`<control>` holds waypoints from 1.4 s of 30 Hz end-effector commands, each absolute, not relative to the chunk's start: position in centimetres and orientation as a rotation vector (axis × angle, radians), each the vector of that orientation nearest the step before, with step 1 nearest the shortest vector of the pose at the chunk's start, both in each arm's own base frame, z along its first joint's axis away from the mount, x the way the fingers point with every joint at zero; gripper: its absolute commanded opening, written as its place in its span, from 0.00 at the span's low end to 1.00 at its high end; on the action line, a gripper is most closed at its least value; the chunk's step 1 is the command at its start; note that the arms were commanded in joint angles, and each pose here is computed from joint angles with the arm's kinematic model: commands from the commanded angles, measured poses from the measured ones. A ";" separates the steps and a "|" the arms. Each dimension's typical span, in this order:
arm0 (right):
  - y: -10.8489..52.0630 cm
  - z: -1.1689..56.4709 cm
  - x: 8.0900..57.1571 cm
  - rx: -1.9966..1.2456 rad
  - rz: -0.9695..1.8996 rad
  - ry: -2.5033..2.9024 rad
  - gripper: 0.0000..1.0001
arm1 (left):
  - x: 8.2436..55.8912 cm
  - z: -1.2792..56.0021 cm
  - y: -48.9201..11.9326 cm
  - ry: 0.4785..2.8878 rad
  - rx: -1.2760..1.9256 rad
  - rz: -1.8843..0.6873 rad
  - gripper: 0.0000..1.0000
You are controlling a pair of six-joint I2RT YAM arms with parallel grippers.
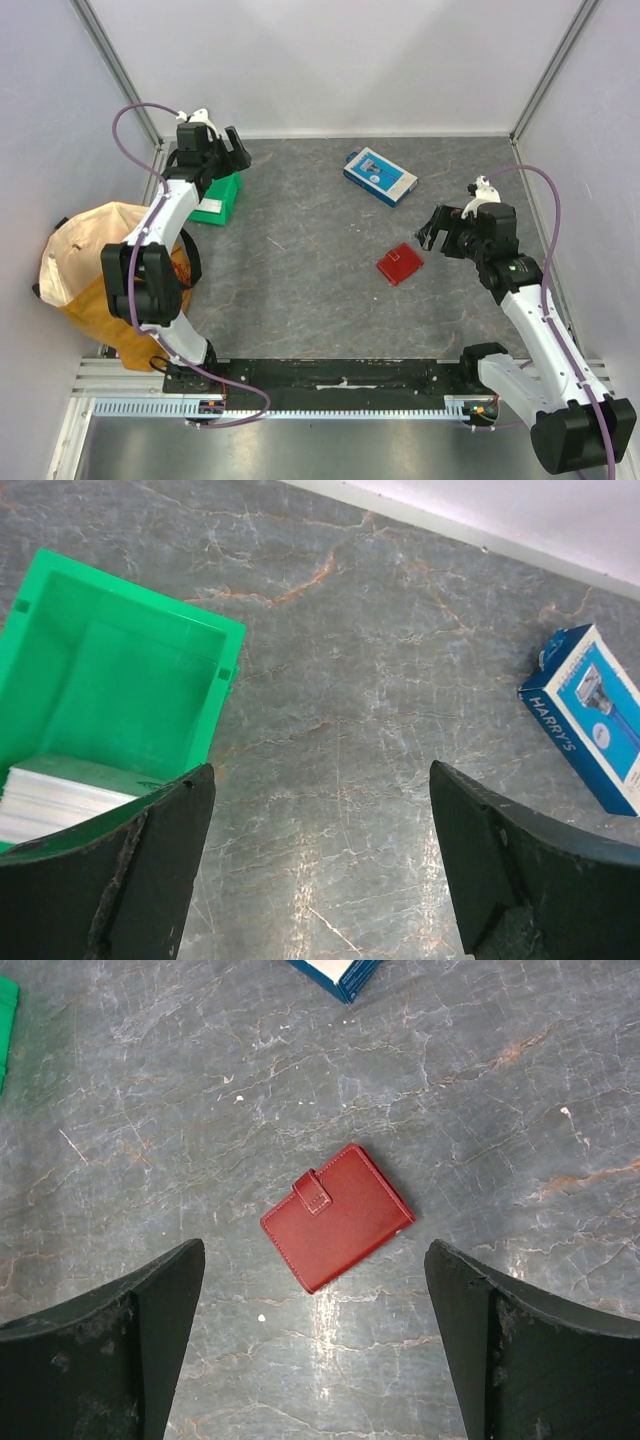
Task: Put the credit cards into the card holder
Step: Move the storage box to the center of the board.
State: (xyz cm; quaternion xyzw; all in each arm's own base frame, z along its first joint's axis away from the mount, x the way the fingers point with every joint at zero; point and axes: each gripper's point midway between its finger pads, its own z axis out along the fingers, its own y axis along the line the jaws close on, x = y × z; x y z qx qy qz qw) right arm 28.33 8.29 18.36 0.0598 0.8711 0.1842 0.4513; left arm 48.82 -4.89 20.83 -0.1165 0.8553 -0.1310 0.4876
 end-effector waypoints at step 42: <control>7.8 15.4 28.2 0.197 0.409 2.264 0.98 | 50.1 10.5 -6.9 2.302 -0.218 -0.464 0.83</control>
